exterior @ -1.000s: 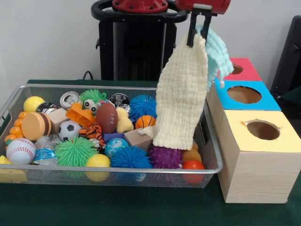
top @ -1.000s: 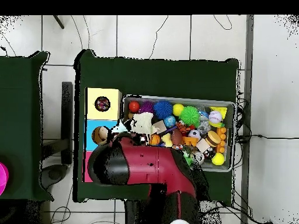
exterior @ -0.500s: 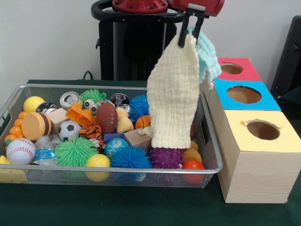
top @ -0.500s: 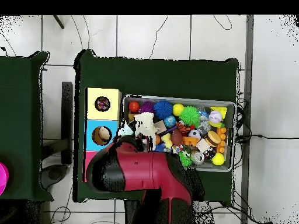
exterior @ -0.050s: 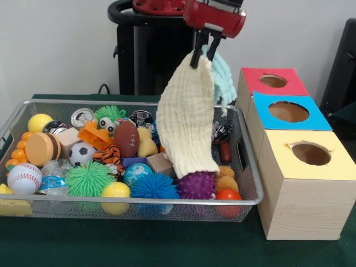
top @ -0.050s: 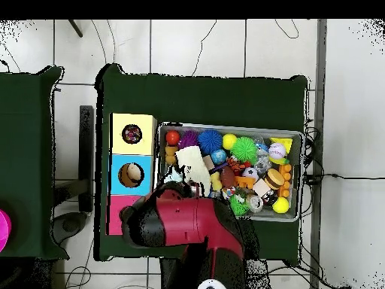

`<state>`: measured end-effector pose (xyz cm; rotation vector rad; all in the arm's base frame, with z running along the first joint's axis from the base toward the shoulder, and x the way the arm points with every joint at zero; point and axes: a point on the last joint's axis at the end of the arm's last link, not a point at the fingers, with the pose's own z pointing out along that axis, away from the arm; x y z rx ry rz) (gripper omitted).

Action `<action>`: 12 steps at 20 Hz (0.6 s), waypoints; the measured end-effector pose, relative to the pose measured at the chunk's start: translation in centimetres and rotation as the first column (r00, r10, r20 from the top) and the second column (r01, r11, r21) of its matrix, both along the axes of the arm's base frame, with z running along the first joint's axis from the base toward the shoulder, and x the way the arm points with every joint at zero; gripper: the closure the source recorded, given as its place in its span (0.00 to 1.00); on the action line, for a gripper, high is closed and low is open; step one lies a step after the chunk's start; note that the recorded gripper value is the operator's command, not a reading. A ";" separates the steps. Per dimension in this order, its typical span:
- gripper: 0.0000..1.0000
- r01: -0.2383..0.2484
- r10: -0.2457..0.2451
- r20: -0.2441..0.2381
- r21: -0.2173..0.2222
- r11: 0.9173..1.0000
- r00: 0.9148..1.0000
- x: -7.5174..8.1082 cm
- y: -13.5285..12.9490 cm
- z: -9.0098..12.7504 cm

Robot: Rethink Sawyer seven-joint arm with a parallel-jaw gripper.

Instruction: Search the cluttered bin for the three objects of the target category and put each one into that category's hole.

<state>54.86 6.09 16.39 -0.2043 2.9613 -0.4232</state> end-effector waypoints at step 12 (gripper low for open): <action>1.00 0.036 -0.036 -0.026 -0.004 0.999 0.999 -0.3 -2.0 -1.2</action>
